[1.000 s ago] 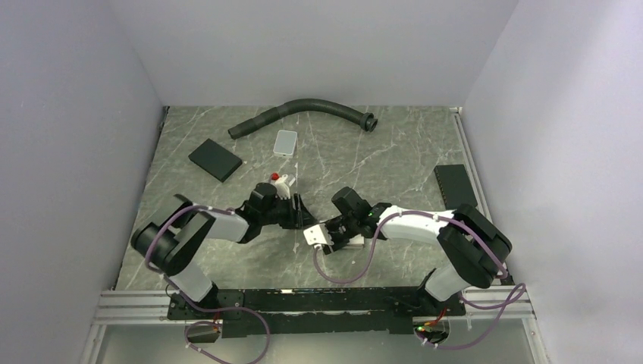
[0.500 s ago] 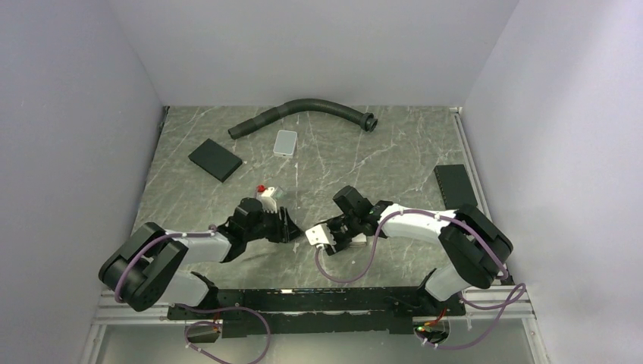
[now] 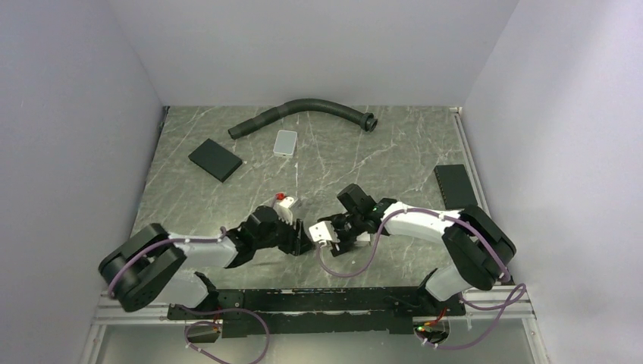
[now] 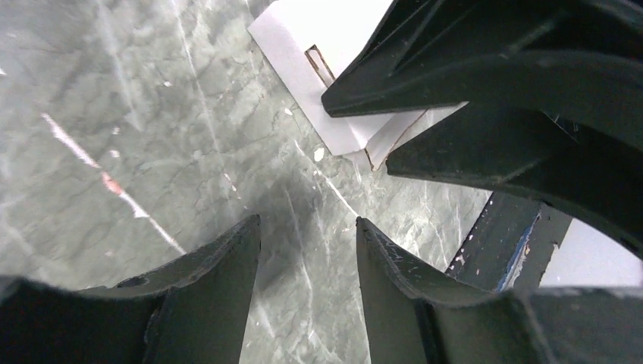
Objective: Fold the paper box
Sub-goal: Close the paper box at the center of the board.
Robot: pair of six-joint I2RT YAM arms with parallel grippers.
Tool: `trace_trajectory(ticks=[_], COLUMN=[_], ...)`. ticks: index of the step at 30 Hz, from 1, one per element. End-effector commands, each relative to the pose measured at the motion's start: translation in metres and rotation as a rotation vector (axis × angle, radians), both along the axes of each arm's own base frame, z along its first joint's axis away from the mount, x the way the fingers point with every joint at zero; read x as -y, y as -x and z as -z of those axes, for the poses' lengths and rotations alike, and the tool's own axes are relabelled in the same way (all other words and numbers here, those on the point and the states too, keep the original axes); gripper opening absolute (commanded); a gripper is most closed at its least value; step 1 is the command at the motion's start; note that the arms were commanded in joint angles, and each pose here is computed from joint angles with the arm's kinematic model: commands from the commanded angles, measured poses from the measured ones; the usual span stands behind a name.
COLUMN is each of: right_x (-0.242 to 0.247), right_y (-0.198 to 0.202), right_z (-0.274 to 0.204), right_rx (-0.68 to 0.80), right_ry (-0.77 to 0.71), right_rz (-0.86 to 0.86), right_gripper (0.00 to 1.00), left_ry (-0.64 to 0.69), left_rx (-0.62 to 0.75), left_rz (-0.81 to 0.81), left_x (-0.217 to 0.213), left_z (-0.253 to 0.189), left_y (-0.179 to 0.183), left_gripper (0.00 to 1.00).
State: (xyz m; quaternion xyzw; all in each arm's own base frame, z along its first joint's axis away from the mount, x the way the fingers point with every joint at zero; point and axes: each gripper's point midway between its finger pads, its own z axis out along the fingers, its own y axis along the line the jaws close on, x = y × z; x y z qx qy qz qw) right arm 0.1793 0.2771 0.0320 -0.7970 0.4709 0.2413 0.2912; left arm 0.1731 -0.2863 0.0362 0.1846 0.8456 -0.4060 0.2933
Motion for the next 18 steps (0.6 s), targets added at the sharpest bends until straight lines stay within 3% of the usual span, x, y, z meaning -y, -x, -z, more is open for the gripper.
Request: trace_trajectory(ticks=[1,12,18], right_x=[0.011,0.025,0.028], right_y=[0.0,0.009,0.011], right_z=[-0.008,-0.033,-0.045], right_rx=[-0.026,-0.107,-0.124], right_ry=[0.021,-0.015,-0.017], right_rz=[0.028,-0.002,-0.012], right_gripper=[0.66,0.8,0.82], left_ry=[0.012,0.029,0.019], left_rx=[0.192,0.375,0.474], left_rz=[0.002,0.133,0.212], left_x=[-0.01,0.012,0.026], left_z=[-0.022,-0.026,-0.025], left_y=[-0.008,-0.019,-0.022], left_gripper=[0.56,0.6,0.62])
